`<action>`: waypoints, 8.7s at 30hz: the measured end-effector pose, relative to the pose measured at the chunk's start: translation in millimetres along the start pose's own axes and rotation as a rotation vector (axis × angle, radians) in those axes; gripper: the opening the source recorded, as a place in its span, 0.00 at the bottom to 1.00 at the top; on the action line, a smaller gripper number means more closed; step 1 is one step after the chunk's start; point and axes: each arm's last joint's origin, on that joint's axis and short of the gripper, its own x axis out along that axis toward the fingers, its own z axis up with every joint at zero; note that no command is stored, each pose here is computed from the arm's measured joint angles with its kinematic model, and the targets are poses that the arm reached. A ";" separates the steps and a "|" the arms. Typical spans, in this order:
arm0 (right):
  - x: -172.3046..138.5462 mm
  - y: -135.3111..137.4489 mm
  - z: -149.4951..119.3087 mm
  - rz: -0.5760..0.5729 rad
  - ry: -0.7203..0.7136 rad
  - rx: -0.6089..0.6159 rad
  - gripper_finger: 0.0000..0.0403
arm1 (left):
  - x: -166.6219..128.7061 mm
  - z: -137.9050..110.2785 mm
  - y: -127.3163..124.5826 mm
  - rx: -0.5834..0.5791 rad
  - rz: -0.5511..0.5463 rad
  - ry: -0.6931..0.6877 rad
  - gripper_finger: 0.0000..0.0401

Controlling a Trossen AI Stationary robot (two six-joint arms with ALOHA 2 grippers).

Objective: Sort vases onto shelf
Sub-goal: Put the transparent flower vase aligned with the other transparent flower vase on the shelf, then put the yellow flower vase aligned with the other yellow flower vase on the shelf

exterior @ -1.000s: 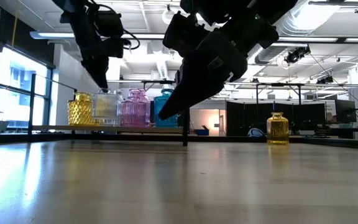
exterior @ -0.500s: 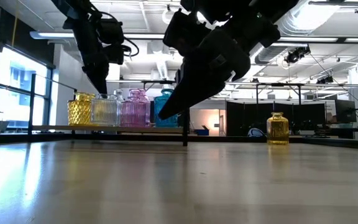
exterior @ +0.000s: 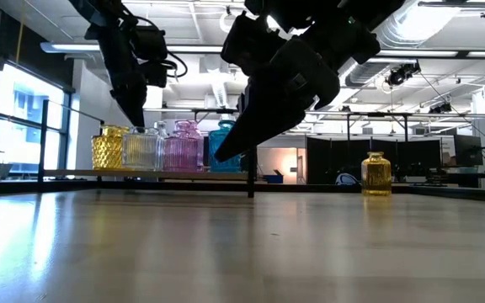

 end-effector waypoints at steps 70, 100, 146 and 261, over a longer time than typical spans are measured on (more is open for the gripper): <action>0.0 0.0 -0.2 0.001 0.002 0.015 0.00 | -5.2 -7.1 -17.9 -0.045 0.242 0.145 0.00; -9.4 -0.1 0.7 -0.055 0.035 0.013 0.00 | -34.7 -17.9 -24.0 -0.079 0.276 -0.070 0.00; -220.2 -109.3 -156.4 -1.233 -0.177 1.005 0.63 | 30.6 -93.1 -106.7 -0.068 -0.240 -1.143 0.00; 38.9 -41.2 76.6 -0.309 -0.195 0.157 0.31 | 30.3 -92.9 -106.6 -0.024 -0.207 -1.152 0.00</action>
